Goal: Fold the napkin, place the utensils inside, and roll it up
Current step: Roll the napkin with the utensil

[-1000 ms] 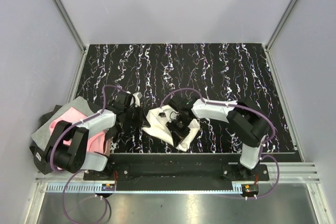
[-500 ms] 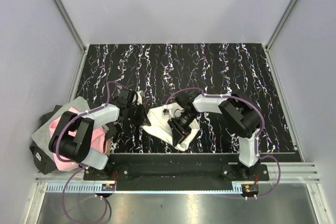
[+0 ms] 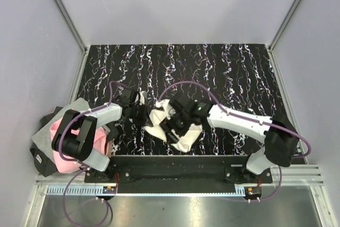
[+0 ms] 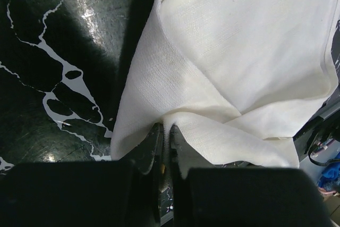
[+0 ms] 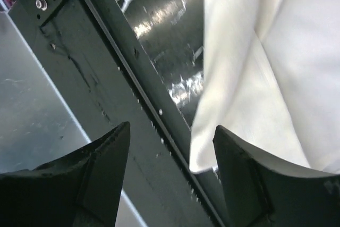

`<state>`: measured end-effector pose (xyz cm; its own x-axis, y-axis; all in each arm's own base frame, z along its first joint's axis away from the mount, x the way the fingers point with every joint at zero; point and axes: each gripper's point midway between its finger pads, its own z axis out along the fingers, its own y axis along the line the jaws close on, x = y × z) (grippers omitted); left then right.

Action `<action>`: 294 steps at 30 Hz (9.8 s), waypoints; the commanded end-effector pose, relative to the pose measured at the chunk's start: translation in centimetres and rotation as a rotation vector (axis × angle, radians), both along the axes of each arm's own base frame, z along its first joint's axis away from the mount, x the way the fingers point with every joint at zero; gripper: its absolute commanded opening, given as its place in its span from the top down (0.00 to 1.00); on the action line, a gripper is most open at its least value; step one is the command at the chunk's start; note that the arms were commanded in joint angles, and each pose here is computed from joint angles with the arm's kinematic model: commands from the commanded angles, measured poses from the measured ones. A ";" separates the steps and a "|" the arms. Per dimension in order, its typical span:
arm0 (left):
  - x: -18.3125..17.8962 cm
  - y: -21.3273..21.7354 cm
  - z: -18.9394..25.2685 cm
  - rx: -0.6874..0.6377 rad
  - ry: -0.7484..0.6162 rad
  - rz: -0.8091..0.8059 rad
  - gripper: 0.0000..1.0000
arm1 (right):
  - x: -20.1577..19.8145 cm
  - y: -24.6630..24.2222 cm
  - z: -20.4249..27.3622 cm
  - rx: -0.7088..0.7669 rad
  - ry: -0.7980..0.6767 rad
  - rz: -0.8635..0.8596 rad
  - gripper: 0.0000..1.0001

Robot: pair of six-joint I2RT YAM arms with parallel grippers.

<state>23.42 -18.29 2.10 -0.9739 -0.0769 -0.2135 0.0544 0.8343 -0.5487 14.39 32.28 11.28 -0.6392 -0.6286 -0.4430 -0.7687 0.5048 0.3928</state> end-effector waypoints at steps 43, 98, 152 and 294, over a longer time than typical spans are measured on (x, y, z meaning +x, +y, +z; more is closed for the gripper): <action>2.3 2.4 5.5 0.037 -0.309 0.134 0.20 | 0.5 3.7 -11.6 0.009 0.103 0.109 0.64; -2.6 0.1 0.6 -0.218 0.067 0.132 1.00 | 2.9 5.7 -4.1 -0.033 -0.591 0.124 0.28; -3.4 0.8 1.5 -0.268 -0.261 0.134 0.39 | 1.5 4.1 -11.5 0.219 0.663 0.191 0.75; 3.6 1.2 1.6 -0.106 -0.013 0.130 1.00 | 7.6 7.9 -8.1 -0.170 -0.575 0.022 0.44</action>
